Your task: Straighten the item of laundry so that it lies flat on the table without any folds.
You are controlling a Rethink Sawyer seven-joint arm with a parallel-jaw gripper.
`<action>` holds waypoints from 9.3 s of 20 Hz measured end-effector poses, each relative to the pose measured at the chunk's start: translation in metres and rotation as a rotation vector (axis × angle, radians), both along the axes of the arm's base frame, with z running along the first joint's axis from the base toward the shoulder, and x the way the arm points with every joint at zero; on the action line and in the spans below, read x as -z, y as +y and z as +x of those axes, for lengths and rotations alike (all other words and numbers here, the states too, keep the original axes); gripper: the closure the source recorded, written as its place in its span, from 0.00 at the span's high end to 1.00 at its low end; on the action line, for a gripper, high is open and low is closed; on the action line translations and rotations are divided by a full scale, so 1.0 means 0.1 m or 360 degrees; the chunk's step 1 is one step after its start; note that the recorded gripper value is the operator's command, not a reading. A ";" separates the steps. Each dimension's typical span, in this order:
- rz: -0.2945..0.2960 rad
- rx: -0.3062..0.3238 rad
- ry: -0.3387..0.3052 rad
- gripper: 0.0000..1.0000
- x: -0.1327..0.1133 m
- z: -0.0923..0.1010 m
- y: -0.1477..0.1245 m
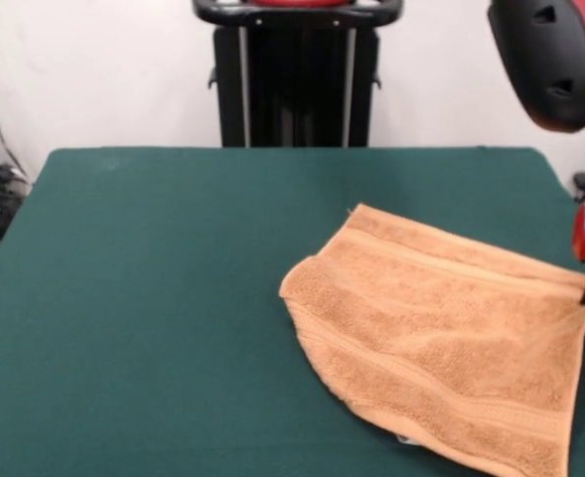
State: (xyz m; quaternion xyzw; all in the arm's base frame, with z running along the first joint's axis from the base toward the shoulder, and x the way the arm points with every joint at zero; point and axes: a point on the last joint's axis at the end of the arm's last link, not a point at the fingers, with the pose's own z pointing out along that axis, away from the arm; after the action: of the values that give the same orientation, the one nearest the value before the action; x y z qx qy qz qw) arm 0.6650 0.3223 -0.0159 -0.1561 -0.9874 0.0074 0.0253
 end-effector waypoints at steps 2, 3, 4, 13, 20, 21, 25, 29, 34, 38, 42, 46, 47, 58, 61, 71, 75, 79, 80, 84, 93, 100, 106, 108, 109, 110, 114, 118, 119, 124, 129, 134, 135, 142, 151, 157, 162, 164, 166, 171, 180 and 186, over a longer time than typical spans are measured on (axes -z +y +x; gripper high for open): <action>0.0000 0.0008 0.0007 0.00 0.02 0.00 -0.03; 0.0001 0.0010 0.0007 0.00 0.03 0.00 -0.03; 0.0002 0.0014 0.0008 0.00 0.03 0.01 -0.05; 0.0074 0.0193 0.0019 0.00 -0.09 0.22 -0.68; 0.0078 0.0276 -0.0019 0.00 -0.30 0.36 -1.08; 0.0076 0.0280 -0.0033 0.00 -0.32 0.38 -1.11; 0.0073 0.0270 -0.0085 0.00 -0.36 0.40 -1.11; 0.0075 0.0250 -0.0103 0.00 -0.36 0.39 -1.03; 0.0076 0.0233 -0.0098 0.00 -0.33 0.36 -0.97; 0.0075 0.0223 -0.0092 0.00 -0.31 0.34 -0.93; 0.0076 0.0191 -0.0087 0.00 -0.29 0.28 -0.79; 0.0083 0.0165 -0.0084 0.00 -0.29 0.23 -0.63; 0.0085 0.0161 -0.0084 0.00 -0.29 0.22 -0.60; 0.0109 0.0077 -0.0092 0.00 -0.32 0.09 -0.11; 0.0106 0.0063 -0.0103 0.00 -0.33 0.10 -0.06; 0.0076 0.0048 -0.0130 0.00 -0.31 0.11 -0.08; 0.0072 0.0042 -0.0134 0.00 -0.26 0.11 -0.06; 0.0069 0.0036 -0.0139 0.00 -0.25 0.12 -0.06; 0.0067 0.0035 -0.0142 0.00 -0.26 0.13 -0.06; 0.0053 0.0030 -0.0154 0.00 -0.26 0.15 -0.08; 0.0032 0.0029 -0.0151 0.00 -0.18 0.15 -0.12; 0.0031 0.0027 -0.0152 0.00 -0.17 0.16 -0.12; 0.0026 0.0020 -0.0162 1.00 -0.18 0.17 -0.11; 0.0024 0.0017 -0.0170 1.00 -0.19 0.19 -0.10; 0.0024 0.0015 -0.0172 1.00 -0.19 0.19 -0.10; 0.0021 0.0012 -0.0178 1.00 -0.20 0.20 -0.10; -0.0001 -0.0013 -0.0207 1.00 -0.22 0.23 -0.04; -0.0014 -0.0030 -0.0213 1.00 -0.19 0.22 0.00; -0.0015 -0.0030 -0.0212 1.00 -0.18 0.22 0.00; -0.0018 -0.0023 -0.0212 1.00 -0.10 0.22 -0.05; -0.0012 0.0039 -0.0264 1.00 0.09 0.30 -0.34; 0.0008 0.0152 -0.0288 1.00 0.17 0.37 -0.87; 0.0007 0.0172 -0.0281 1.00 0.16 0.37 -0.98; -0.0010 0.0268 -0.0274 1.00 -0.04 0.41 -1.62; -0.0044 0.0238 -0.0374 1.00 -0.48 0.55 -1.81; -0.0035 0.0218 -0.0402 1.00 -0.59 0.59 -1.75; -0.0016 0.0195 -0.0398 1.00 -0.57 0.57 -1.62; -0.0012 0.0185 -0.0397 1.00 -0.56 0.56 -1.57; -0.0007 0.0180 -0.0396 1.00 -0.56 0.55 -1.54; 0.0002 0.0185 -0.0395 1.00 -0.56 0.56 -1.54; 0.0039 0.0234 -0.0382 1.00 -0.53 0.60 -1.67; 0.0047 0.0265 -0.0372 1.00 -0.49 0.62 -1.94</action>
State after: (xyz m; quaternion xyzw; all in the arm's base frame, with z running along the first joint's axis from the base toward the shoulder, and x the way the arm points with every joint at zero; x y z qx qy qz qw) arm 0.7266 0.1280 0.0327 -0.2368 -0.9673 -0.0274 -0.0871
